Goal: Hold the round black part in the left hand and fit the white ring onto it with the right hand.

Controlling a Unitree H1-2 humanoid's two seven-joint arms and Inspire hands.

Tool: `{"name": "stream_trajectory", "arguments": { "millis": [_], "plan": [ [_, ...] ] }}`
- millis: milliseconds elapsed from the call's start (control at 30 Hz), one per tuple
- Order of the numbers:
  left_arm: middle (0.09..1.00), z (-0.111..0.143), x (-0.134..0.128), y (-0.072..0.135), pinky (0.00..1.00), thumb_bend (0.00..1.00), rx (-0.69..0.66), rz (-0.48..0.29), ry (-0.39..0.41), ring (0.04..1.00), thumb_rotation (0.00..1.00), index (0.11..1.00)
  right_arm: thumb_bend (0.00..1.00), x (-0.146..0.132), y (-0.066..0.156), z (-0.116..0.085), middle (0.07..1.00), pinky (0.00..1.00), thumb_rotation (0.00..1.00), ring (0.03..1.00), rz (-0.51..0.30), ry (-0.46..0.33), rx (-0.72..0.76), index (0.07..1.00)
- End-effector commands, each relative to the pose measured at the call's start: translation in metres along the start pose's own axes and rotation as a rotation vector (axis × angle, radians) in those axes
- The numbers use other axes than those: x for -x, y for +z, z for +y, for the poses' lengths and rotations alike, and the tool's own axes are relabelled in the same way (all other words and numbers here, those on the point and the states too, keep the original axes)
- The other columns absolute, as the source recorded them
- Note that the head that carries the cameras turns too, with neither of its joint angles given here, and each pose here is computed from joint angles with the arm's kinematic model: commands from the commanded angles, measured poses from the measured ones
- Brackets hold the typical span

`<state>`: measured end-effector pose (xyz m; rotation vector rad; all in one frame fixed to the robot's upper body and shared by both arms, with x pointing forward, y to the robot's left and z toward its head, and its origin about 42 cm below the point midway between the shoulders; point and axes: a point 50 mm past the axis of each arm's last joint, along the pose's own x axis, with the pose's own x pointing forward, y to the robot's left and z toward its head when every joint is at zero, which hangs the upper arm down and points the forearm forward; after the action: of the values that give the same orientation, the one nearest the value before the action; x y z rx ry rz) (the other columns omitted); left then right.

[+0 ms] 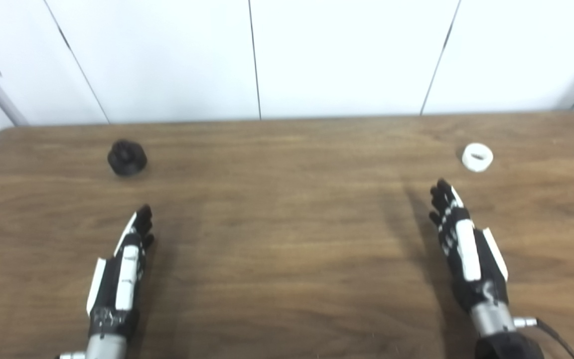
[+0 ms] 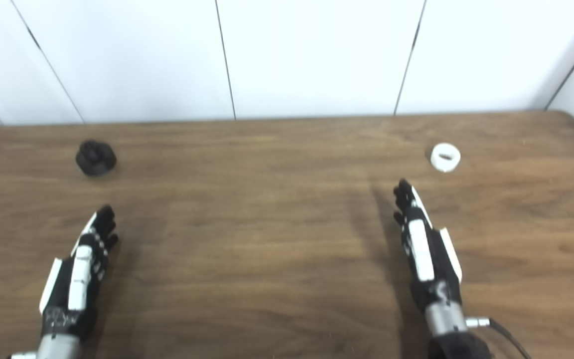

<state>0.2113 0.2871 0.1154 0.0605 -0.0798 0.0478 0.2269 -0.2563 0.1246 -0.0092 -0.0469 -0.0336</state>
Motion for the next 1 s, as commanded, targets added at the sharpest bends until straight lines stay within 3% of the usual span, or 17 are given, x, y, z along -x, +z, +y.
{"name": "stream_trajectory", "arguments": {
  "millis": [0, 300, 967],
  "plan": [
    [0.977, -0.001, 0.005, -0.001, 1.00, 0.40, -0.016, -0.002, 0.002, 0.989, 0.98, 0.961, 0.60, 0.020, -0.004, -0.004, 0.958, 0.98, 0.98, 0.981, -0.016, 0.000, 0.013, 0.964],
    [0.984, -0.002, 0.007, -0.003, 1.00, 0.37, -0.017, 0.004, -0.002, 0.996, 1.00, 0.964, 0.56, 0.021, -0.007, -0.005, 0.942, 0.97, 0.97, 0.963, -0.024, -0.006, 0.013, 0.952],
    [0.984, -0.006, 0.005, -0.008, 1.00, 0.39, -0.029, -0.003, -0.001, 0.990, 0.96, 0.968, 0.60, 0.020, -0.015, -0.011, 0.949, 0.99, 0.97, 0.984, -0.004, -0.003, 0.013, 0.951]
  ]
}}
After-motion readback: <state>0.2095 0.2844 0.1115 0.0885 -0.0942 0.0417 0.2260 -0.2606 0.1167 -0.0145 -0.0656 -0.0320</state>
